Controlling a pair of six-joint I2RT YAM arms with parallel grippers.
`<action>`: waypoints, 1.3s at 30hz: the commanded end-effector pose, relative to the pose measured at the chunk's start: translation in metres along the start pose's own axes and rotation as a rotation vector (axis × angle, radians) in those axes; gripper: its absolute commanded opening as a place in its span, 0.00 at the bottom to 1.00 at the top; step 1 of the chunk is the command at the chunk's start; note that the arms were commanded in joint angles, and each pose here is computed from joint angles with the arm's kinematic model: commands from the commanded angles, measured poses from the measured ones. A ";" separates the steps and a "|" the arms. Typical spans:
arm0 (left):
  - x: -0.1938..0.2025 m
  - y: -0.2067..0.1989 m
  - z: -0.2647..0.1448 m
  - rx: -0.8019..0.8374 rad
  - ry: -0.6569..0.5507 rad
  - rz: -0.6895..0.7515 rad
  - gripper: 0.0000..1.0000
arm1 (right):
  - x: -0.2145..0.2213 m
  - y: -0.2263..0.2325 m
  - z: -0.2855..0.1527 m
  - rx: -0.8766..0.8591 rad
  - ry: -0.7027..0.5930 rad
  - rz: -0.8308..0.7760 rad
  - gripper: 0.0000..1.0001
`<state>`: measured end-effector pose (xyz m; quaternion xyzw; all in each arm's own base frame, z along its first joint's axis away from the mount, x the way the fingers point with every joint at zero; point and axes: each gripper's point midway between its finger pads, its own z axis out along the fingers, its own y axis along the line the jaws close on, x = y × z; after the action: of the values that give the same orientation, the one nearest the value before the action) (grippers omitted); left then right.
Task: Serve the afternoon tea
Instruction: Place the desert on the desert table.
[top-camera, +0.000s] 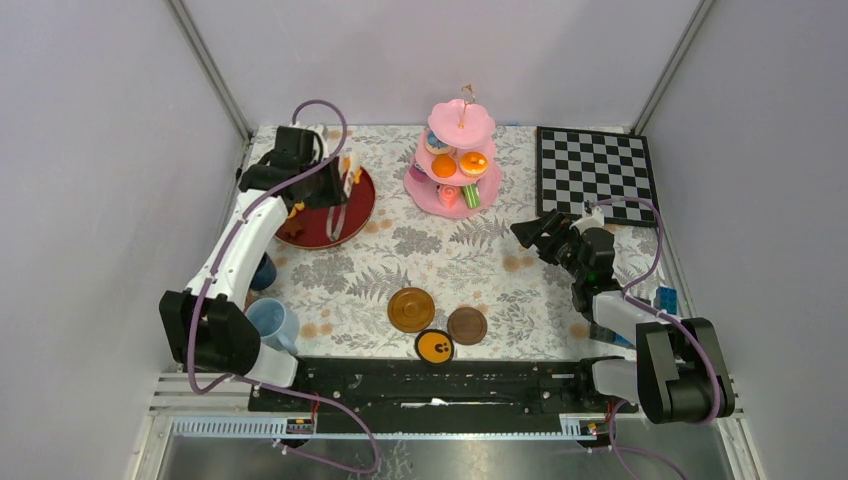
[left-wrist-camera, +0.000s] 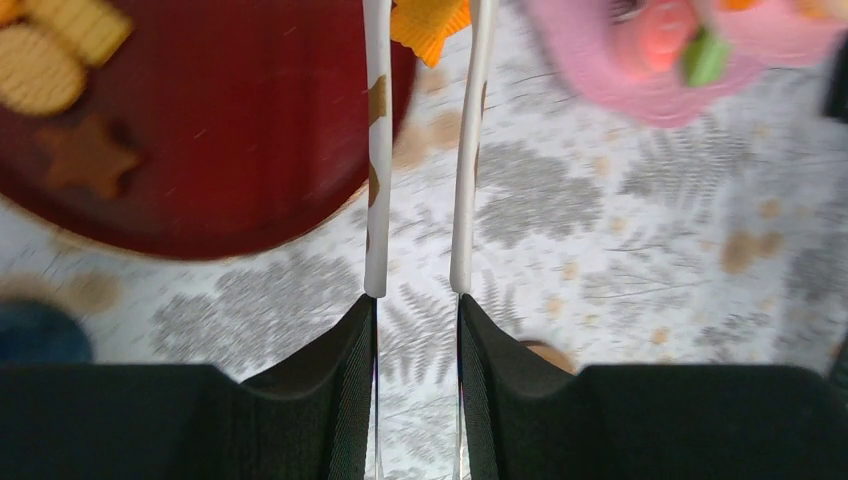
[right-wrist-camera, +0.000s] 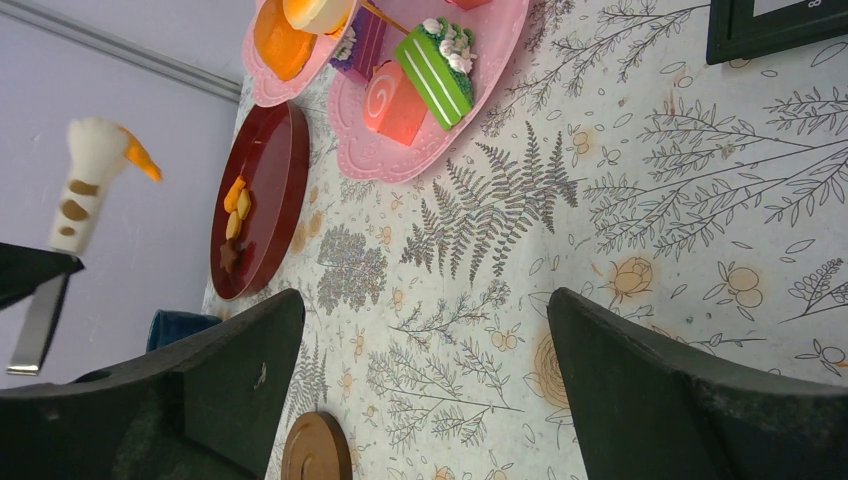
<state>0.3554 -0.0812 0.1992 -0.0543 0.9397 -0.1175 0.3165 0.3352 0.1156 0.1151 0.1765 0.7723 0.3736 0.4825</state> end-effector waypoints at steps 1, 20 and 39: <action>-0.058 -0.081 -0.031 0.246 -0.199 0.020 0.15 | -0.010 0.005 -0.001 -0.022 -0.044 -0.019 0.98; -0.131 -0.228 -0.021 0.573 -0.324 0.065 0.16 | -0.008 0.004 -0.001 -0.020 -0.038 -0.015 0.98; -0.133 -0.240 0.025 0.553 -0.276 0.030 0.29 | -0.008 0.005 0.000 -0.029 -0.037 -0.009 0.98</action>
<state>0.4720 -0.2859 0.2718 0.0225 0.8585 -0.3280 0.3936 0.3341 0.1154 0.1135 0.1780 0.7721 0.3737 0.4822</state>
